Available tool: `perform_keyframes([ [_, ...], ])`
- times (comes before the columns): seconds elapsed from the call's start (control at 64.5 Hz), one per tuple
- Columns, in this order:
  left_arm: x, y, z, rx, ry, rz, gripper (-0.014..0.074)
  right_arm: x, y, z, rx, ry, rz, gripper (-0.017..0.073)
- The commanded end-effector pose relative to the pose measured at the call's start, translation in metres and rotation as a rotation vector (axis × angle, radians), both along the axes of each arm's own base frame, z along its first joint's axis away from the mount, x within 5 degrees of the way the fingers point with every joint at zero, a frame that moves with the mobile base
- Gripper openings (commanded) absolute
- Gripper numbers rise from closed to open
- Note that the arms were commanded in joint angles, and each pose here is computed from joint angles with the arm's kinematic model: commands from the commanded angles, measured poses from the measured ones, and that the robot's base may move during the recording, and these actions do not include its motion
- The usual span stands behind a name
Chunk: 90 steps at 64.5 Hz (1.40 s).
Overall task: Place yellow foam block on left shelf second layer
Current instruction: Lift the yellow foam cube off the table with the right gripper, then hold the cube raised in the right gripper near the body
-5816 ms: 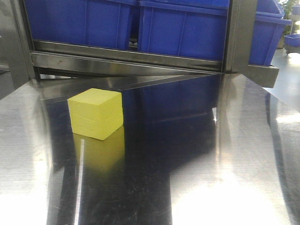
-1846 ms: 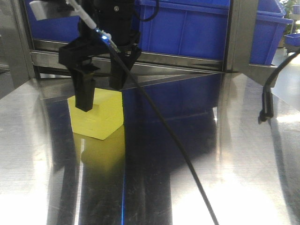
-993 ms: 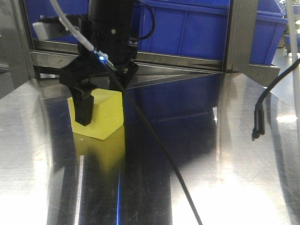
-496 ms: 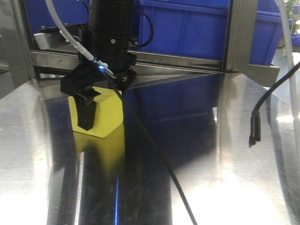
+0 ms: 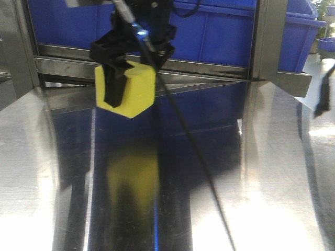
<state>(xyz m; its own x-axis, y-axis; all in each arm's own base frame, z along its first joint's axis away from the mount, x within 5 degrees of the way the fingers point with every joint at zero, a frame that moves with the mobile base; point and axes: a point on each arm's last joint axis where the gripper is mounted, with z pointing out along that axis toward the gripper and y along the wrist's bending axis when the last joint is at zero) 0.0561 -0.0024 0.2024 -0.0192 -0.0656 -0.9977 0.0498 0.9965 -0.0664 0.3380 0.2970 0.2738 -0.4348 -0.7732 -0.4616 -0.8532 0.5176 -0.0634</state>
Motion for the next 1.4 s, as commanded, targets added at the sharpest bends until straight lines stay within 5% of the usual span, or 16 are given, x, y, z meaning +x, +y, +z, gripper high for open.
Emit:
perform_keyframes([
  [0.0, 0.0, -0.001, -0.001, -0.015, -0.068, -0.009, 0.0136, -0.01, -0.02, 0.047, 0.126, -0.146, -0.026, 0.0309],
  [0.248, 0.0, -0.001, -0.001, -0.015, -0.068, -0.009, 0.0136, -0.038, -0.079, 0.045, 0.212, -0.262, -0.141, 0.0308],
  [0.465, 0.0, -0.001, -0.001, -0.015, -0.068, -0.009, 0.0136, -0.069, -0.151, 0.037, 0.278, -0.338, -0.336, 0.0308],
  [0.806, 0.0, -0.001, -0.001, -0.015, -0.068, -0.009, 0.0136, -0.14, -0.251, 0.021, 0.3, -0.474, -0.625, 0.0308],
  [1.07, 0.0, -0.001, -0.001, -0.015, -0.068, -0.009, 0.0136, -0.201, -0.278, 0.014, 0.381, -0.613, -0.735, 0.0308],
  [1.38, 0.0, -0.001, -0.001, -0.015, -0.068, -0.009, 0.0136, -0.258, -0.284, 0.033, 0.539, -0.856, -0.707, 0.0308],
])
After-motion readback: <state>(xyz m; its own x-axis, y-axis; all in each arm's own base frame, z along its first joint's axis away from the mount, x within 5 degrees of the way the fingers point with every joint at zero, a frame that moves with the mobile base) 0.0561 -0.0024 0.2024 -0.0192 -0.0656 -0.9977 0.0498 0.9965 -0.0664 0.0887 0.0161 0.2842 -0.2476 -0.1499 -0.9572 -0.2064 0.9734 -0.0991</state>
